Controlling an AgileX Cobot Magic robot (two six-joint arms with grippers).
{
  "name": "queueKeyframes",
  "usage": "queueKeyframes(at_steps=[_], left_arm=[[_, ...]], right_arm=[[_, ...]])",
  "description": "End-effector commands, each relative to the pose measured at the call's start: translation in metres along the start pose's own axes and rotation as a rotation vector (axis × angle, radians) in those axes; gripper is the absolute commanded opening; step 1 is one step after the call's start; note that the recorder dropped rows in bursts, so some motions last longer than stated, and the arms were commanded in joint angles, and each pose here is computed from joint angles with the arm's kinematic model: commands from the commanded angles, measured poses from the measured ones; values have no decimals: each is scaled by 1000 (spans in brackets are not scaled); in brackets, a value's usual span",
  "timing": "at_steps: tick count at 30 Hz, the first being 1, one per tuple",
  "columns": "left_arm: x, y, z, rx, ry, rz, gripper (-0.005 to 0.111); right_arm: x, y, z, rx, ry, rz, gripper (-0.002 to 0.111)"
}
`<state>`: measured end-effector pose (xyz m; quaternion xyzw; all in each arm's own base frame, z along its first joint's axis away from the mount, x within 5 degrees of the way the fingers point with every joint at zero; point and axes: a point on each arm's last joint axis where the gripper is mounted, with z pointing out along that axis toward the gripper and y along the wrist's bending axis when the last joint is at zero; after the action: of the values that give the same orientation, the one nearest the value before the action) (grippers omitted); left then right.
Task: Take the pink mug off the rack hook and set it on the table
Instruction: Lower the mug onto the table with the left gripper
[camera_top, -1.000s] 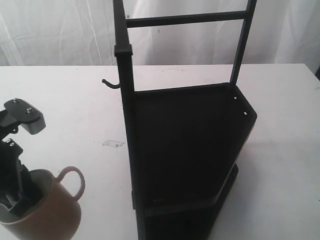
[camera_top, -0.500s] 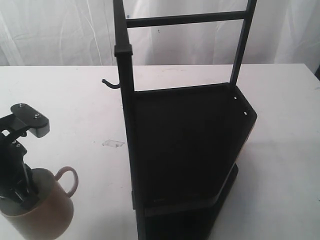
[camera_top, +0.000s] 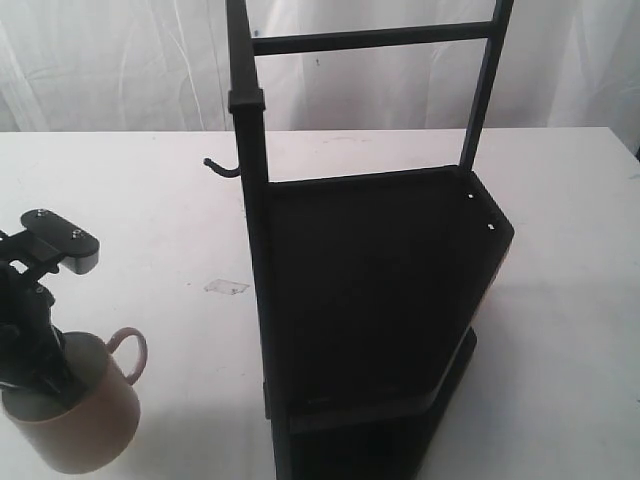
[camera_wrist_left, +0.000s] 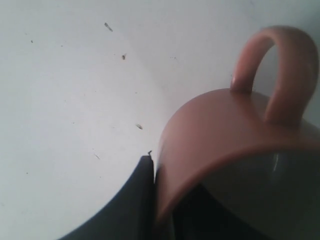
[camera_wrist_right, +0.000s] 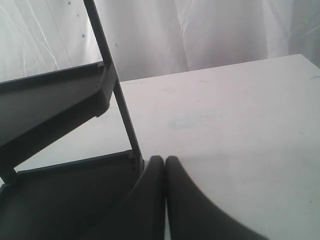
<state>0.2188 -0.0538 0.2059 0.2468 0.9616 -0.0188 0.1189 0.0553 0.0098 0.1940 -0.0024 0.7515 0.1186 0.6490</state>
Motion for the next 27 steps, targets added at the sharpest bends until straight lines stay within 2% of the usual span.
queueKeyframes(at_steps=[1,17,27], left_arm=[[-1,1,2,5,15,-17,0],[-9,4,2,-26,-67,-22,0],[-10,6,19,-22,-8,-27,0]], right_arm=[[0,0,0,-1,-9,-5,0],[0,0,0,-1,-9,-5,0],[0,0,0,-1,-9,-5,0]])
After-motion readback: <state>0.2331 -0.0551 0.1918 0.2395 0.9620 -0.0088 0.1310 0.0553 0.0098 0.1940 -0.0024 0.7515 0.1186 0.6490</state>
